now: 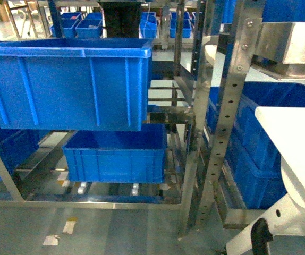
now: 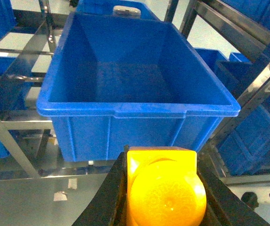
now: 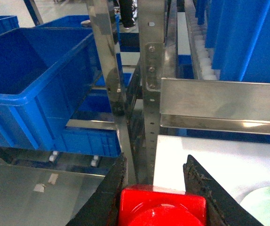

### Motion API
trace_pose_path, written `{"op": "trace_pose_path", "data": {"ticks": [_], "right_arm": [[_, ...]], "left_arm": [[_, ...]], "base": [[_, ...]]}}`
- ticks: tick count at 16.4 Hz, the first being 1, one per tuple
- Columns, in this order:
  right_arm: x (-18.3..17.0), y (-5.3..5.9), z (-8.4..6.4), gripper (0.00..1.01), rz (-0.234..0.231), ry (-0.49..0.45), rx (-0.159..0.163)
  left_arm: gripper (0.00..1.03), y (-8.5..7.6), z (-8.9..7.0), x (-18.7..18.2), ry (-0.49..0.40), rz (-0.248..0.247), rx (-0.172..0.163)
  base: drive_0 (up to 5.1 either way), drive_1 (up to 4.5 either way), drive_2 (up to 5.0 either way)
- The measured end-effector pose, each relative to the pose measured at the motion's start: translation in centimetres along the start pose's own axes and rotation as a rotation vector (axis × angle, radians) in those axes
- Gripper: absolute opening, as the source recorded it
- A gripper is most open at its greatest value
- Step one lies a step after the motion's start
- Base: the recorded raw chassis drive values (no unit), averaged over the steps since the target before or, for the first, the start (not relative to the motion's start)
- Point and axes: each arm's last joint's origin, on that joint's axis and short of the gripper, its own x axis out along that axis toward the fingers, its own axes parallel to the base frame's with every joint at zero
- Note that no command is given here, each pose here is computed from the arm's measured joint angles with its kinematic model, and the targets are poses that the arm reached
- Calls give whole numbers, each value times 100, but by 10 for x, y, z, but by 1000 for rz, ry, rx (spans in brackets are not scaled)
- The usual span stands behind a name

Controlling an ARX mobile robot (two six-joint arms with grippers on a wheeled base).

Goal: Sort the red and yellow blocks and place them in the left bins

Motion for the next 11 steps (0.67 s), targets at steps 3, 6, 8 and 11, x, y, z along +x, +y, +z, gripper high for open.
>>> {"op": "trace_pose_path", "data": {"ticks": [3,6,8,11], "right_arm": [[0,0,0,29,-1,-3,-1],[0,0,0,29,-1,0,0],[0,0,0,29,-1,0,0],[0,0,1,29,-1,-3,0]], "left_arm": [[27,0,0,0,-3,1,1],[27,0,0,0,-4,0,1],[27,0,0,0,-1,0,0],[27,0,0,0,-4,0,1]], "base": [[-493,253,253],[-494,251,251],[-495,251,251],[-496,250,250]]}}
